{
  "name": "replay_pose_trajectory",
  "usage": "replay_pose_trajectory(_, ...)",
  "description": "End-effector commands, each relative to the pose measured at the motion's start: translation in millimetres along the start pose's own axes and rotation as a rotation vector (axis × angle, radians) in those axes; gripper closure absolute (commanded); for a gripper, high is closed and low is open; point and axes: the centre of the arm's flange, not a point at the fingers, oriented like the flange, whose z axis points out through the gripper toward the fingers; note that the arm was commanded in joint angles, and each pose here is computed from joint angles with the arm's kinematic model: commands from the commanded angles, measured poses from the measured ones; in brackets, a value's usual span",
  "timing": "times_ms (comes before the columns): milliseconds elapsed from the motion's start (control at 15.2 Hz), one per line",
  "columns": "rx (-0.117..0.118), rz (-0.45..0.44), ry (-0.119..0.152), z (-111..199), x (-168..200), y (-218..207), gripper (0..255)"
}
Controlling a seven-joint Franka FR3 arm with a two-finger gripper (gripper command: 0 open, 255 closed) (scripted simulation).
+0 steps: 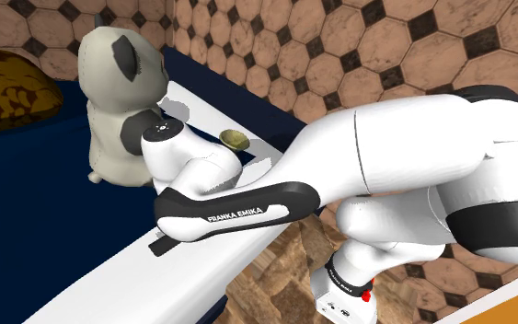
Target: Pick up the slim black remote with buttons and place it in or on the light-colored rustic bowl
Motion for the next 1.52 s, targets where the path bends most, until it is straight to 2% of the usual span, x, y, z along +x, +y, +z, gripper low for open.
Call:
replay_pose_trajectory(0, -0.012, -0.003, 0.007, 5.4, -0.2, 1.0, 255)
replay_pose_trajectory(1452, -0.012, -0.003, 0.007, -108.0, 25.0, 3.4, 255)
